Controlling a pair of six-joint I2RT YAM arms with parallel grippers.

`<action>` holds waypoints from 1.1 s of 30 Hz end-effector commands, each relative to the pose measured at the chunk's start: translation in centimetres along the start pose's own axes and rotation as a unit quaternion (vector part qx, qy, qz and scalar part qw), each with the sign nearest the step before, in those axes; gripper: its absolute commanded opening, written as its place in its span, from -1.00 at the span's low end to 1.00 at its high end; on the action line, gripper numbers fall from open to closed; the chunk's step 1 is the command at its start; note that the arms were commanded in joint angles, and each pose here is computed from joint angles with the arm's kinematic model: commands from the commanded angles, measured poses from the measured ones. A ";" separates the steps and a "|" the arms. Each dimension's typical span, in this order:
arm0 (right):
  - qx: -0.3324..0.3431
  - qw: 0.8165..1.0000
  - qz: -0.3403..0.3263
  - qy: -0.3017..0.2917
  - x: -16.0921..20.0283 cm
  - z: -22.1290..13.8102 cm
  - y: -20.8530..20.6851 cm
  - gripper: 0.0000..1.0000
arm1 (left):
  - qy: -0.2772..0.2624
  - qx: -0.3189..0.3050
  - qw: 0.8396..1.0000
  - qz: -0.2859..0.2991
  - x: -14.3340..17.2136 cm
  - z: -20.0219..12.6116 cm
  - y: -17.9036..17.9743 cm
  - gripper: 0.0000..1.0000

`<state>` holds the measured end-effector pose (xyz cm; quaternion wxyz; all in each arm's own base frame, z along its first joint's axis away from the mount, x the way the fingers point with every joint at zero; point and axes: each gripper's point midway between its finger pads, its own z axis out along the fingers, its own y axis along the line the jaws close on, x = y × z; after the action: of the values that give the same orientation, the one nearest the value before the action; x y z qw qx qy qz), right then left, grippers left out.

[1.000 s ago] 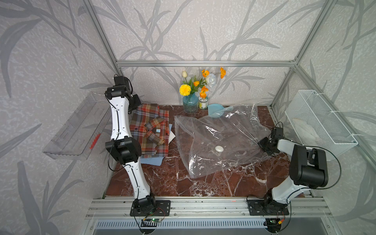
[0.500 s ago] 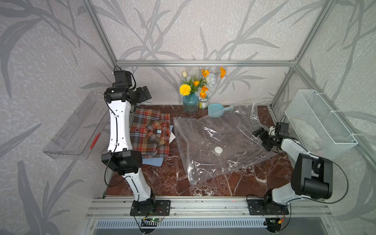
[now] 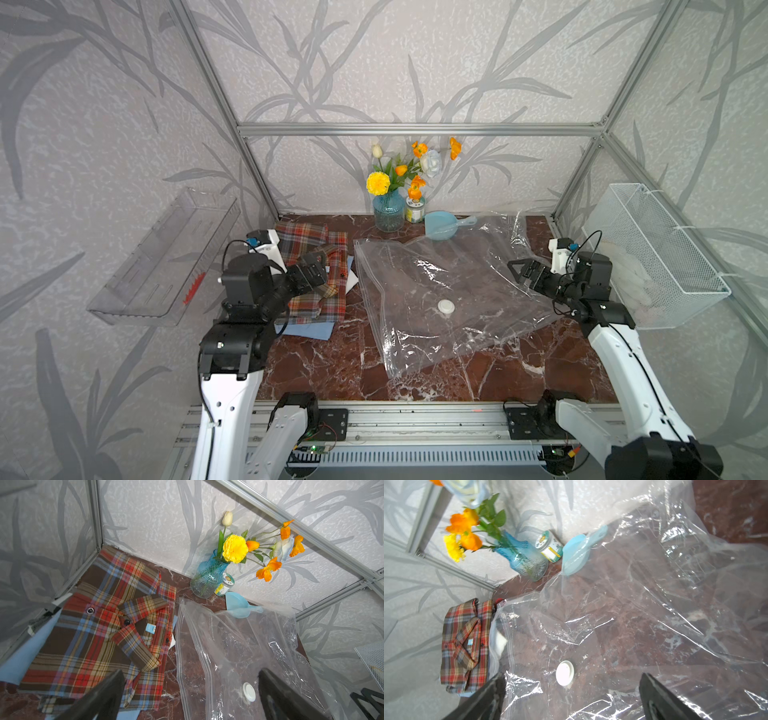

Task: Take the shirt out of the vacuum bag
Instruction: Place the shirt at the center of the board, then move the shirt to the corner of the board.

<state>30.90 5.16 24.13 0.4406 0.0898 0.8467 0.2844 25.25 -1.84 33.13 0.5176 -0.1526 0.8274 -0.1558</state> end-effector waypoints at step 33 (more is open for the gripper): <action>0.011 0.998 -0.042 0.034 3.7 0.3 -1.3 0.98 | 0.188 -0.290 0.930 -0.121 11.2 21.5 18.6 0.97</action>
<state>28.38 5.68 18.74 0.3970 0.0643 0.8764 0.2649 34.16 7.73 5.40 0.2071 -0.3798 0.9014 0.0190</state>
